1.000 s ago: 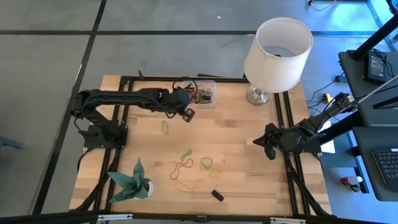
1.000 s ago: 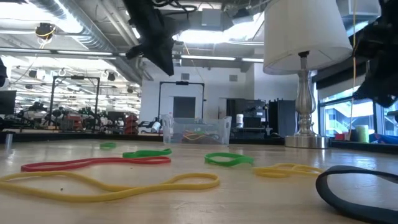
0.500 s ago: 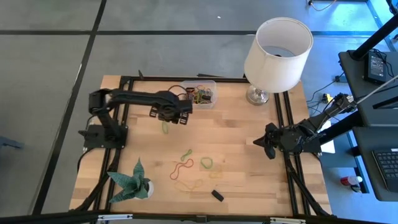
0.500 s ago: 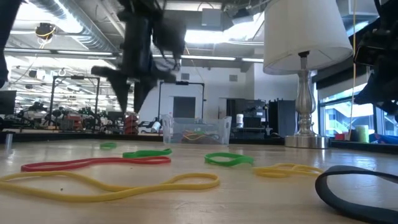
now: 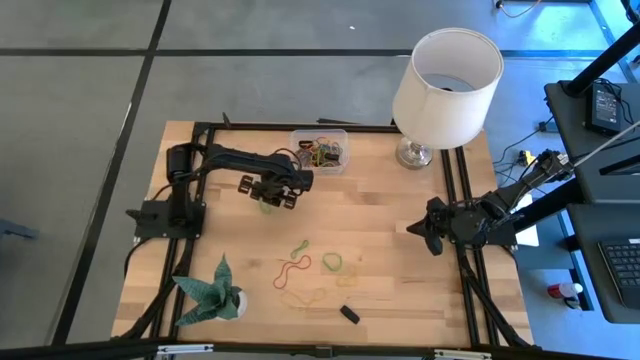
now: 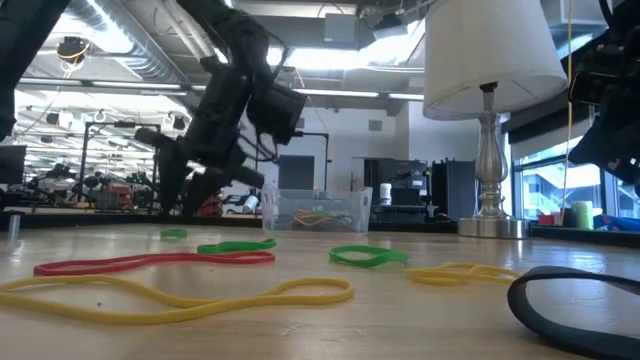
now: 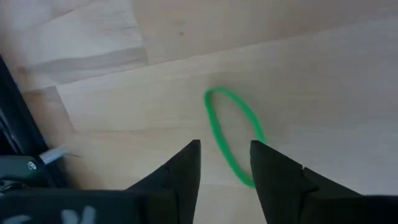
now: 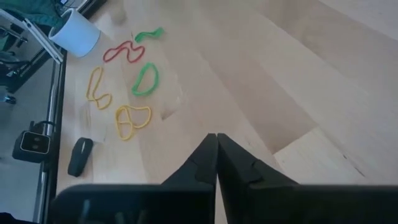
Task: Pick and place rubber bands into bin
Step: Put the green rubber band into the transparent bin
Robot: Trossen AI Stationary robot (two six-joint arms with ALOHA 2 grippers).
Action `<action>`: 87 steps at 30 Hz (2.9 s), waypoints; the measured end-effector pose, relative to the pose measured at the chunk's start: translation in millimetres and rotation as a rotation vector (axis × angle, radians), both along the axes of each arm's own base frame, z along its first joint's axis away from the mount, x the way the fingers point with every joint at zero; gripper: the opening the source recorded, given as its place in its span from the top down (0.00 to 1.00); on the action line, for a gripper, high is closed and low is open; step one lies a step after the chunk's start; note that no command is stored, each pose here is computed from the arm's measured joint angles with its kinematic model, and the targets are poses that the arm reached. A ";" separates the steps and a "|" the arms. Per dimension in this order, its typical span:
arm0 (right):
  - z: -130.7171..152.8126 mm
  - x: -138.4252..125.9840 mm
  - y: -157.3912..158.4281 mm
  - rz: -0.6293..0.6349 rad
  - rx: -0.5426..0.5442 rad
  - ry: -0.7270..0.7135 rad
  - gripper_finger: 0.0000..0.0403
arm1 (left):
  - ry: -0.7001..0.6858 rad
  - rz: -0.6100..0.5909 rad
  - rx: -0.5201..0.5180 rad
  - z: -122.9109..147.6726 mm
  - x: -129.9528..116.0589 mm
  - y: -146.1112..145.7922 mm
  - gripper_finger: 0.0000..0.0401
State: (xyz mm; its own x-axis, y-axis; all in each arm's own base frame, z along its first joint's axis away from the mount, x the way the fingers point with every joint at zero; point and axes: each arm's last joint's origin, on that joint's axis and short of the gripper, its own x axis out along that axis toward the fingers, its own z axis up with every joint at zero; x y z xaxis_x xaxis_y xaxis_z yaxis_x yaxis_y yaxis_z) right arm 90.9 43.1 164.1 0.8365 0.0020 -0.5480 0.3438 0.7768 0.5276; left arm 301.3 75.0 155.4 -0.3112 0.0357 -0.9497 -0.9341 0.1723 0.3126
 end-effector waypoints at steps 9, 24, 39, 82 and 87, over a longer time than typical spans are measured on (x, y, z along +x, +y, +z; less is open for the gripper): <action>1.1 0.7 0.7 0.008 0.011 -0.011 0.97 | 0.011 0.035 -0.068 -32.0 -25.5 3.8 0.75; 1.0 0.7 0.7 0.022 -0.012 -0.010 0.97 | -0.038 0.158 0.051 -2.8 -36.9 1.1 0.87; 1.0 0.7 0.7 0.021 -0.011 -0.009 0.97 | -0.184 0.161 0.050 -16.6 -33.7 1.1 0.67; 1.5 0.8 -2.7 -0.111 -0.007 -0.044 0.97 | -0.636 -0.412 0.334 103.6 43.3 132.0 0.99; 2.1 0.9 -4.2 -0.154 -0.034 -0.063 0.97 | -0.591 -0.400 0.236 69.4 44.9 150.1 0.98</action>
